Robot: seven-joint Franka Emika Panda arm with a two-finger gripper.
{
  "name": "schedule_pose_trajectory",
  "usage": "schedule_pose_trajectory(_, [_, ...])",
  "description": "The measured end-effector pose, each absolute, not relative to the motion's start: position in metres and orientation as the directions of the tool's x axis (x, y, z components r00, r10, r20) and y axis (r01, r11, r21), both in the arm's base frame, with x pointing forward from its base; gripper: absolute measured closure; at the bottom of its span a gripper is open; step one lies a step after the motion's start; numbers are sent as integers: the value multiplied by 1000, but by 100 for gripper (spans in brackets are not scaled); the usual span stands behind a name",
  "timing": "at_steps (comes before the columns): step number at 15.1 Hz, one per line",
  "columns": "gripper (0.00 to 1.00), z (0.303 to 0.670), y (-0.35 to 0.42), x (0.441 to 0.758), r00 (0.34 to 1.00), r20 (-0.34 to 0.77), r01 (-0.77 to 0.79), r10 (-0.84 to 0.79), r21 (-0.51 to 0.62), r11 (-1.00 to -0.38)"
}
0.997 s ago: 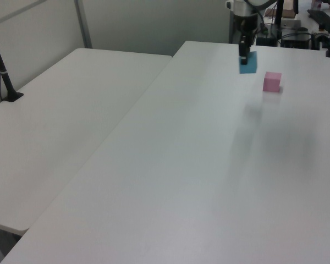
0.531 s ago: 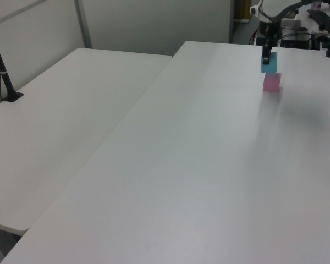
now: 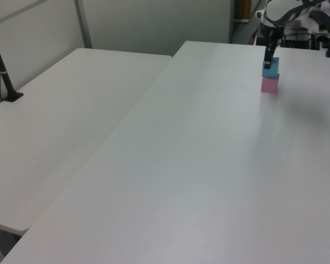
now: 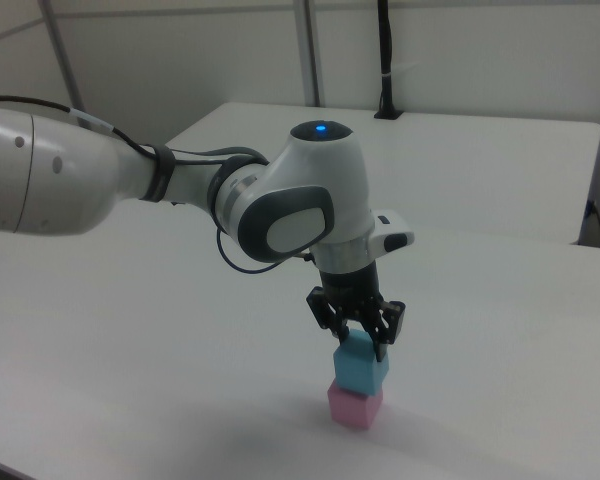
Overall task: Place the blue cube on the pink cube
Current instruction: 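Carry the held blue cube over the pink cube and lower it, then open the gripper to release the blue cube onto the pink cube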
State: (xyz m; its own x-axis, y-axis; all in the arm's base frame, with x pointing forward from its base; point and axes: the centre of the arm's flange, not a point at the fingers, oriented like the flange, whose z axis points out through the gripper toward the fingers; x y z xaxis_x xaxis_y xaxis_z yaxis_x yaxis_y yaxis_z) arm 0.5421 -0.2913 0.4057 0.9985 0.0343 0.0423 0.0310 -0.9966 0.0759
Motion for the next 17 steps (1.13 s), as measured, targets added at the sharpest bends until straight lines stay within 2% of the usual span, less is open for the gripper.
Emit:
schedule_pose_trajectory(5, [46,410,-294,540,998,68,0,3,49,-999])
schedule_pose_trajectory(11, [44,411,-304,522,999,3,53,53,4,-999])
schedule_pose_trajectory(12, [38,411,-306,520,999,2,50,50,3,-999])
schedule_pose_trajectory(15, [8,413,-306,519,999,7,41,41,0,-999])
schedule_pose_trajectory(16, [1,413,-306,519,1000,10,27,27,-3,-1000])
schedule_pose_trajectory(17, [0,414,-306,520,1000,12,4,4,-5,-1000])
